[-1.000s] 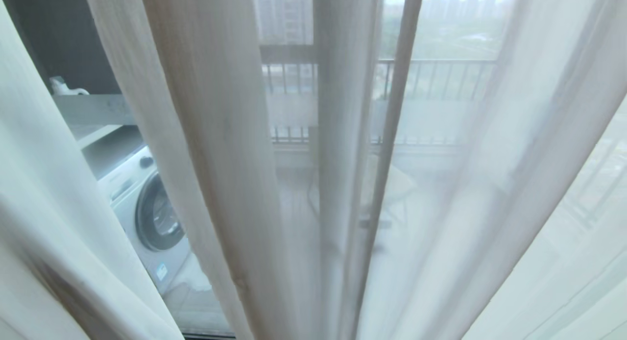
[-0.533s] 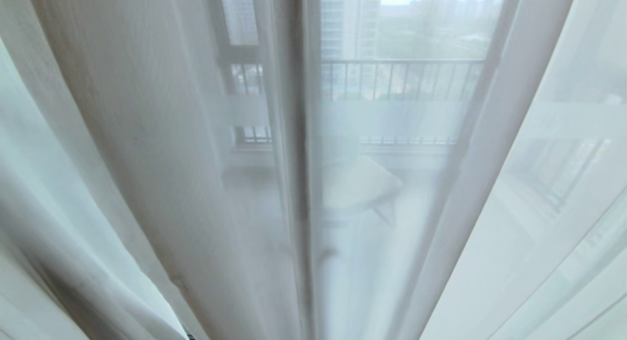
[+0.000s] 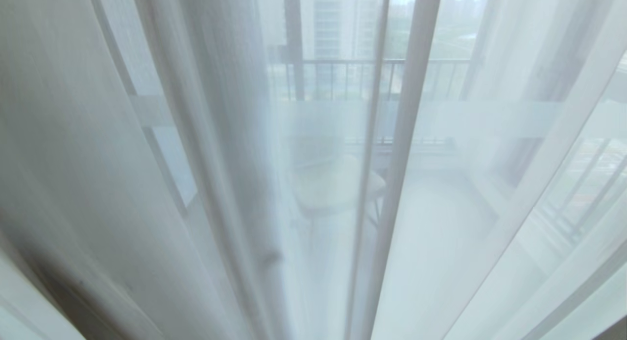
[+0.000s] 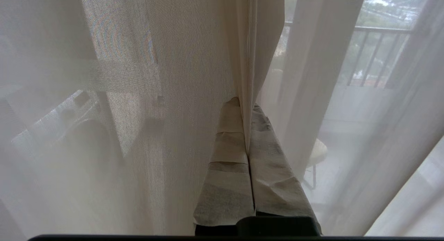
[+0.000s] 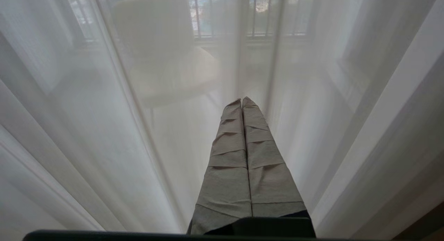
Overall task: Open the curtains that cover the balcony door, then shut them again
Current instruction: Close the inner curtains on both sides
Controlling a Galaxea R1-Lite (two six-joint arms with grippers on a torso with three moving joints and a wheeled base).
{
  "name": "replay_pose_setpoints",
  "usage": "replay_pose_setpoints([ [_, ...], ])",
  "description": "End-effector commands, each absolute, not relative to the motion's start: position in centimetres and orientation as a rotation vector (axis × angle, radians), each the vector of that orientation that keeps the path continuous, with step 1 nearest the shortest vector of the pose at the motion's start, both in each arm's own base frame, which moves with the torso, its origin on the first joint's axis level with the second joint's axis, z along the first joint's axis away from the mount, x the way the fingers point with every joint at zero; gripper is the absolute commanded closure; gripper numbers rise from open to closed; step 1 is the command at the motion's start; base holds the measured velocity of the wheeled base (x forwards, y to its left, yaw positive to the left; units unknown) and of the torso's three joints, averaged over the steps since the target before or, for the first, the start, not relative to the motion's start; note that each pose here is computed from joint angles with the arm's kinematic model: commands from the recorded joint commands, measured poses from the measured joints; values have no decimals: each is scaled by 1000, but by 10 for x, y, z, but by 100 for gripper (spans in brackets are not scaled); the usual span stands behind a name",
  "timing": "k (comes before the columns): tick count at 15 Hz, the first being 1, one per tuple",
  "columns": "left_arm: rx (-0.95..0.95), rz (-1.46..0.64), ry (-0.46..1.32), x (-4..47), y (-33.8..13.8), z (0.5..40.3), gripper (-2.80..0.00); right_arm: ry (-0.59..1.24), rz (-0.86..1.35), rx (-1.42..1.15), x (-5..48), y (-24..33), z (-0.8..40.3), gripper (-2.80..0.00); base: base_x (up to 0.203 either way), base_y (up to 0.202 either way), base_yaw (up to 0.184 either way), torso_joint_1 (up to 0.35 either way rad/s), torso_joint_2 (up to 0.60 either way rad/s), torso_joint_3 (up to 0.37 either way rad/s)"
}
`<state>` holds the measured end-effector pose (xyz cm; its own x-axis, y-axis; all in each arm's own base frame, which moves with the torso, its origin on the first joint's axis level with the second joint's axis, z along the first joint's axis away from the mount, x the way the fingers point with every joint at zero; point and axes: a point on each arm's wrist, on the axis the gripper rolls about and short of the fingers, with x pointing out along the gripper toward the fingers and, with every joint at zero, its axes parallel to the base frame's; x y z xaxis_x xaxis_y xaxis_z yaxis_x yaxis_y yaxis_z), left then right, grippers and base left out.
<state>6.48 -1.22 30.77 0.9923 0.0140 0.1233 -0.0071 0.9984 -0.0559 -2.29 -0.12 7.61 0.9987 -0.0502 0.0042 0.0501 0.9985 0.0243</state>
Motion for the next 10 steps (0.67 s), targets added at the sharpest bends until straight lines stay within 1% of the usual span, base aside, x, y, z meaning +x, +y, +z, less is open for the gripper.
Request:
replay_pose_setpoints([
  [1, -56, 13, -125, 65, -12, 308, 0, -6, -51, 25, -23, -1, 76, 0, 0, -192, -2, 2, 2, -1],
  [8, -56, 14, -125, 65, -12, 308, 0, -5, -51, 25, -23, -1, 76, 0, 0, -187, 0, 3, 2, 3],
  [10, -57, 11, -126, 64, -12, 308, 0, -7, -51, 25, -23, -1, 76, 0, 0, -103, -4, -2, 5, 4],
])
